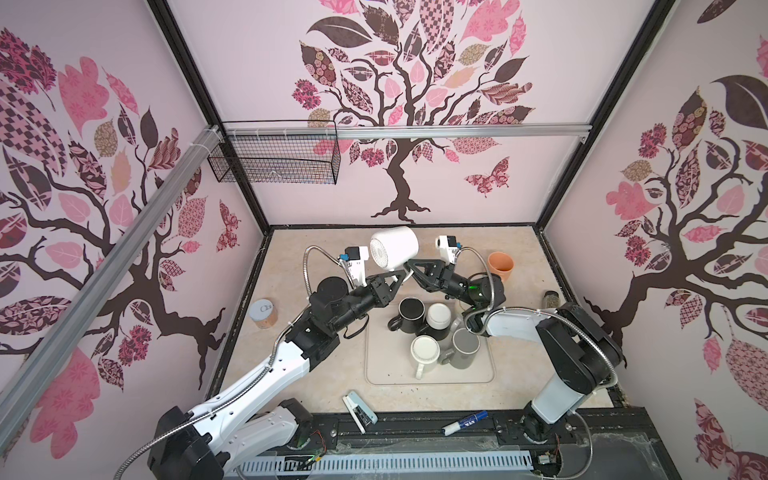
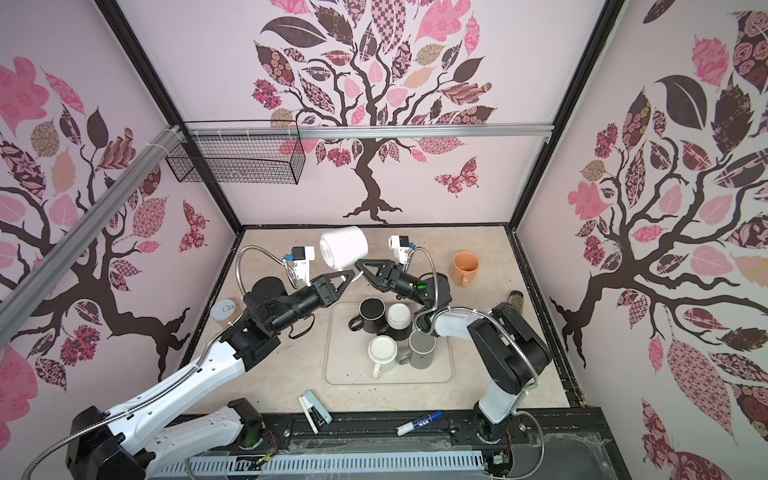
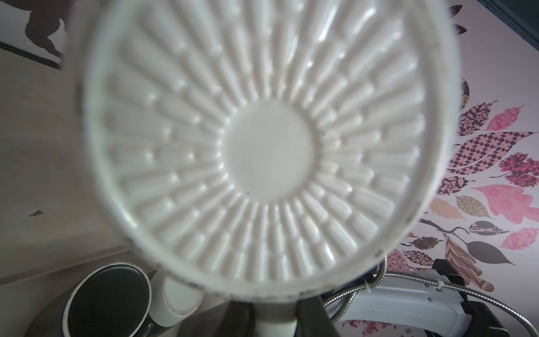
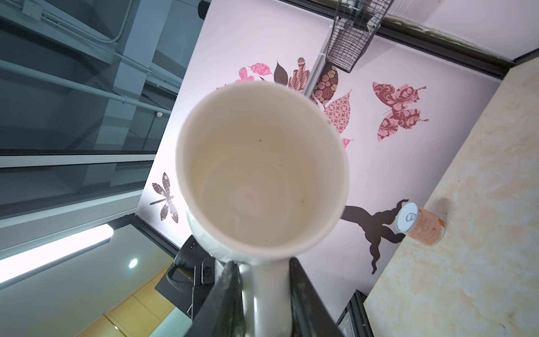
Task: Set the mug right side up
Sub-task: 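Close the right gripper on the white mug's handle while the left gripper holds it, then open the left gripper while the right gripper carries the white mug away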
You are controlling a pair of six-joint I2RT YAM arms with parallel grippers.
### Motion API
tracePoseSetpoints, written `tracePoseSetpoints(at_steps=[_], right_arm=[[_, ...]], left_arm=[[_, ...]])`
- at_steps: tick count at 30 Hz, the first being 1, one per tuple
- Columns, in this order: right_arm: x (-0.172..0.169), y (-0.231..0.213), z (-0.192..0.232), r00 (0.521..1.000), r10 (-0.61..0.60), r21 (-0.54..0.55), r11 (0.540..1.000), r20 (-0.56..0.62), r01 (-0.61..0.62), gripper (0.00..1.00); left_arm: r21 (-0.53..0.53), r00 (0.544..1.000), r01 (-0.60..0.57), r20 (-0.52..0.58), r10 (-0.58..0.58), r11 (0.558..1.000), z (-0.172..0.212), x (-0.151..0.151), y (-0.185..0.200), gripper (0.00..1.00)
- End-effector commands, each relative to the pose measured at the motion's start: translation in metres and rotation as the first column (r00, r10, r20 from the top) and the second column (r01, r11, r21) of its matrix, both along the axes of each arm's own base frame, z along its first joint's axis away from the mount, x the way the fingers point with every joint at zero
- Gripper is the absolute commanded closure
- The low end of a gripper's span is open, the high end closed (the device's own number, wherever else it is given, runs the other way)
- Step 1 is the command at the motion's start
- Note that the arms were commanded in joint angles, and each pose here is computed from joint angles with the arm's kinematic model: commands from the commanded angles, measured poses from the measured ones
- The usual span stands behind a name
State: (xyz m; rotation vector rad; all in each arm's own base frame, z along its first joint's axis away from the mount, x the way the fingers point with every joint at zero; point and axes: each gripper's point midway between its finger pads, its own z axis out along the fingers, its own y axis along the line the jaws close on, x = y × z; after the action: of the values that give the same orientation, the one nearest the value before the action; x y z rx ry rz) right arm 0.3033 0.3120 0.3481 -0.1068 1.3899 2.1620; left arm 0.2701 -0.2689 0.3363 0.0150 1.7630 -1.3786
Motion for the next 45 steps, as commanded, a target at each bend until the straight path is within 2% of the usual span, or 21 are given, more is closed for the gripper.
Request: tracePoseSetpoints(at_steps=[1,4,9,10,14,29,34,36,38,39,44,45], right_arm=[[-0.016,-0.021,0.063,0.987,-0.021,0.158,0.987,0.16,-0.005,0.68],[-0.015,-0.019,0.061,0.988,-0.007,0.152,0.988,0.155,-0.016,0.69],[-0.02,-0.015,0.055,0.988,0.025,0.125,0.991,0.155,-0.045,0.79],[-0.022,-0.015,0.053,0.987,0.032,0.117,0.992,0.156,-0.05,0.78],[-0.029,-0.015,0.046,0.985,0.05,0.087,0.994,0.165,-0.065,0.65],[-0.035,0.001,0.037,0.975,0.114,-0.028,0.994,0.19,-0.11,0.64],[-0.038,0.005,0.035,0.97,0.142,-0.054,0.99,0.197,-0.134,0.7],[-0.039,0.006,0.036,0.968,0.146,-0.058,0.989,0.203,-0.137,0.75],[-0.041,0.007,0.036,0.965,0.153,-0.072,0.987,0.213,-0.141,0.94],[-0.042,0.008,0.036,0.964,0.156,-0.08,0.987,0.215,-0.142,0.99],[-0.042,0.005,0.036,0.969,0.128,-0.098,0.989,0.211,-0.11,1.0],[-0.04,0.005,0.035,0.972,0.116,-0.103,0.99,0.204,-0.096,1.0]], left_arm=[[-0.028,0.993,0.108,0.045,-0.106,0.994,0.006,-0.018,-0.013,1.0],[-0.02,0.992,0.119,0.046,-0.118,0.993,0.006,-0.019,-0.015,1.0],[-0.009,0.993,0.105,0.05,-0.104,0.994,0.007,-0.017,-0.012,1.0],[-0.004,0.994,0.099,0.055,-0.098,0.995,0.008,-0.016,-0.01,1.0],[0.019,0.994,0.09,0.065,-0.091,0.996,0.01,-0.014,-0.008,1.0],[0.054,0.988,0.118,0.092,-0.122,0.992,0.02,-0.019,-0.011,1.0],[0.07,0.982,0.155,0.102,-0.162,0.985,0.023,-0.024,-0.014,1.0],[0.07,0.98,0.163,0.103,-0.17,0.984,0.023,-0.025,-0.015,1.0],[0.091,0.981,0.172,0.077,-0.18,0.981,0.015,-0.025,-0.016,1.0],[0.096,0.98,0.177,0.076,-0.185,0.979,0.014,-0.026,-0.017,1.0],[0.169,0.982,0.173,0.049,-0.183,0.97,0.001,-0.024,-0.012,1.0],[0.192,0.984,0.161,0.039,-0.171,0.968,-0.002,-0.022,-0.01,0.95]])
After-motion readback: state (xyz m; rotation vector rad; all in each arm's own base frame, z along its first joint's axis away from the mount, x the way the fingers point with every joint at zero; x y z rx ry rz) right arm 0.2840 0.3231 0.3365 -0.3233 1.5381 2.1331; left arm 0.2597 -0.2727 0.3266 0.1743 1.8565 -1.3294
